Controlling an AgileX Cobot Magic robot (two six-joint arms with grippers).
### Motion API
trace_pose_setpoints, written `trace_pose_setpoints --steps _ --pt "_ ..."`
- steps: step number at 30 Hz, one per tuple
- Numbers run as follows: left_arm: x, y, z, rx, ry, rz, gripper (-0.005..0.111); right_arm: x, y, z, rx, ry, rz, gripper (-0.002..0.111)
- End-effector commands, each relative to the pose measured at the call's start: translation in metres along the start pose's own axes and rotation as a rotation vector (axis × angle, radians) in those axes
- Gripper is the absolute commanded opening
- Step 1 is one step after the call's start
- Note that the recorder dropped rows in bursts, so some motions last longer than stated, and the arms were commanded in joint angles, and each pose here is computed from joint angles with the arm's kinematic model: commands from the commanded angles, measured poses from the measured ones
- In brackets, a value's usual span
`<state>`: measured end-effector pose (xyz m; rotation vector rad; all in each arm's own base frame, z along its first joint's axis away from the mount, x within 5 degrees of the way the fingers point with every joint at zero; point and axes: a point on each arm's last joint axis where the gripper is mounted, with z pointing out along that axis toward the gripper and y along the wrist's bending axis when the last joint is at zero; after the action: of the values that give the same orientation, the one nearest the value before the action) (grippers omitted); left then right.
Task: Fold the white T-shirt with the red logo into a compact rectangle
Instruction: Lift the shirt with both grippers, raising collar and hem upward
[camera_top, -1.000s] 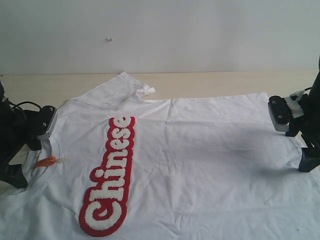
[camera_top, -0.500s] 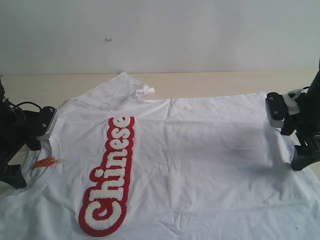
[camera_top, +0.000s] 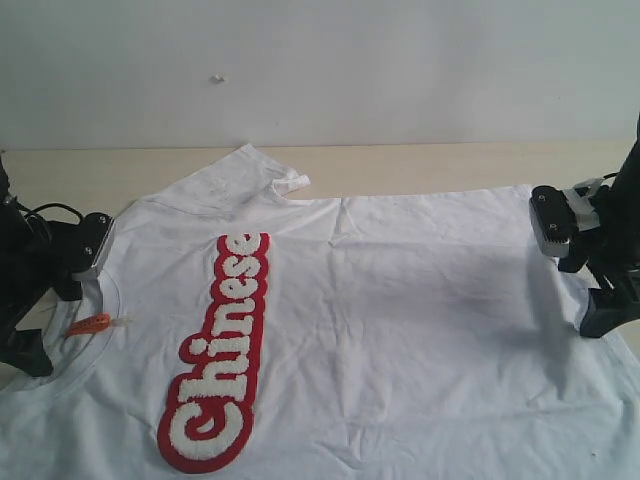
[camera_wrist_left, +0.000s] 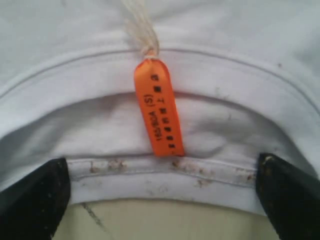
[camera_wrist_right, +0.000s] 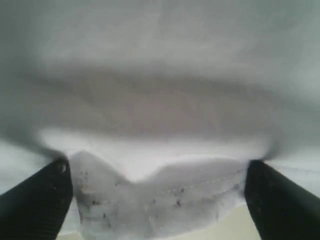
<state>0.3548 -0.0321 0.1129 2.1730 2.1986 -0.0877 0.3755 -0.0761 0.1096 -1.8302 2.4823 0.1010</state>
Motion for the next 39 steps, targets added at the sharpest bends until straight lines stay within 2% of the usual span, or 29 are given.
trace_pose_setpoints --steps 1,4,7,9,12,15,16,39 --pt "0.0046 0.0016 0.0105 -0.009 0.033 0.03 0.097 0.0082 0.0039 0.0211 -0.073 0.058 -0.056 0.066" --pt "0.0046 0.0022 0.0105 -0.016 0.033 0.03 0.095 0.0086 0.0075 0.0216 -0.114 0.061 -0.056 0.043" --pt "0.0046 0.0028 0.0105 -0.022 0.033 0.03 0.08 0.0088 0.0105 0.0211 -0.148 0.062 -0.055 0.023" --pt "0.0044 0.0028 0.0105 -0.022 0.032 0.029 0.066 0.0088 0.0125 0.0208 -0.17 0.062 -0.054 0.013" --pt "0.0045 0.0024 0.0105 -0.018 0.032 0.029 0.038 0.0089 0.0133 0.0207 -0.179 0.063 -0.054 0.0" --pt "0.0045 0.0011 0.0105 -0.004 0.032 0.028 0.006 0.009 0.0133 0.0207 -0.179 0.064 -0.055 0.0" --pt "0.0046 0.0012 0.0105 -0.004 0.034 0.035 0.001 0.009 0.0133 0.0207 -0.179 0.064 -0.055 0.0" --pt "0.0046 0.0012 0.0105 -0.004 0.034 0.037 0.0 0.0087 0.0091 0.0214 -0.132 0.063 -0.035 0.0"
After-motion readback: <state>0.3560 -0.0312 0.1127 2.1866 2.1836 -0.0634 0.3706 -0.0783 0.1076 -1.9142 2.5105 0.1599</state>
